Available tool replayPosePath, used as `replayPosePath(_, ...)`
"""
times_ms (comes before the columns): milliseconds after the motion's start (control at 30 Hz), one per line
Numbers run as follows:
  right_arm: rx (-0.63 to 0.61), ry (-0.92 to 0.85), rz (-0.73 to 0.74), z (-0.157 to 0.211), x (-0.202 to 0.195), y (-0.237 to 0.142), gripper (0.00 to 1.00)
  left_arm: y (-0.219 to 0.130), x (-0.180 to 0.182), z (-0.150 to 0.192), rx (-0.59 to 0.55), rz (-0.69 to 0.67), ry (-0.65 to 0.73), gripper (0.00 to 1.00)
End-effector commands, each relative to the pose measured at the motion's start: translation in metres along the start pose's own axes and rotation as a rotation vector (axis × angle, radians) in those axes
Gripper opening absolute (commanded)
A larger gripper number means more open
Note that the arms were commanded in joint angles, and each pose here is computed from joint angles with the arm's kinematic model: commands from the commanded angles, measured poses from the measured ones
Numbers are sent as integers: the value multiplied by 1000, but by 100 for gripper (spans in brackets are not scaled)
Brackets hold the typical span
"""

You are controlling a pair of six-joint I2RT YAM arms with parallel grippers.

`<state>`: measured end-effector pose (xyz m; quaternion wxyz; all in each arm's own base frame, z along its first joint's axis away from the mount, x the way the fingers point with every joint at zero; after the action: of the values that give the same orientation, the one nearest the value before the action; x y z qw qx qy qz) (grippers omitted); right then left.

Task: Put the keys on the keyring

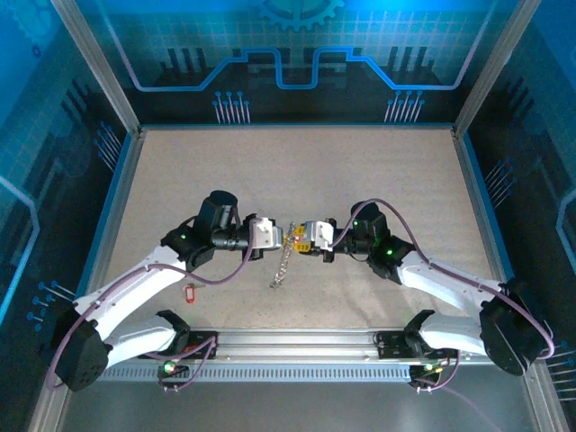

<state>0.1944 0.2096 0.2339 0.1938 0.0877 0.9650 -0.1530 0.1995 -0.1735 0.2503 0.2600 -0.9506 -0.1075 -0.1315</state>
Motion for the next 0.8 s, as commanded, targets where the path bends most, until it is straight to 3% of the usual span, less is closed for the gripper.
replayPosePath(0,0,-47,2,-10,-2,-2,25,-6,6,-14,-15,-33,78,0)
replayPosePath(167,-18,-49,2,-12,1,-3,28,-6,9,-12,15,-64,90,0)
replayPosePath(200,-22,-48,-2,-13,1,-4,34,-7,10,-11,31,-76,88,0)
replayPosePath(233,-23,-39,-10,-13,1,-3,46,-7,11,-10,55,-85,88,0)
replayPosePath(267,-21,-30,-29,-15,0,-3,50,-9,10,-9,74,-77,88,0)
replayPosePath(367,3,-18,-69,-19,-1,-3,53,-18,15,-3,127,-93,92,0)
replayPosePath(500,-33,-55,-18,-30,-5,-8,55,-38,33,10,163,-180,39,0)
replayPosePath(633,-73,-21,-126,-41,-2,-2,55,-56,40,22,271,-218,96,0)
replayPosePath(767,-75,-23,-237,-41,19,26,55,-77,57,40,351,-330,54,0)
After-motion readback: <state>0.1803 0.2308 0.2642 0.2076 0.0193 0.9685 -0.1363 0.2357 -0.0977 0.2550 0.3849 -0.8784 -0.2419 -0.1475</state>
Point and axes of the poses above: each hand's point on the last joint's axis, 136 mm out from that joint toward the fingers, its own y axis out along the fingers, its own x axis along the line the jaws close on, z = x × y, the point moved 10 cm from there along -y, back along the fingers, and after that the axes turned 2 degrees about -y, right-handed, at the moved point
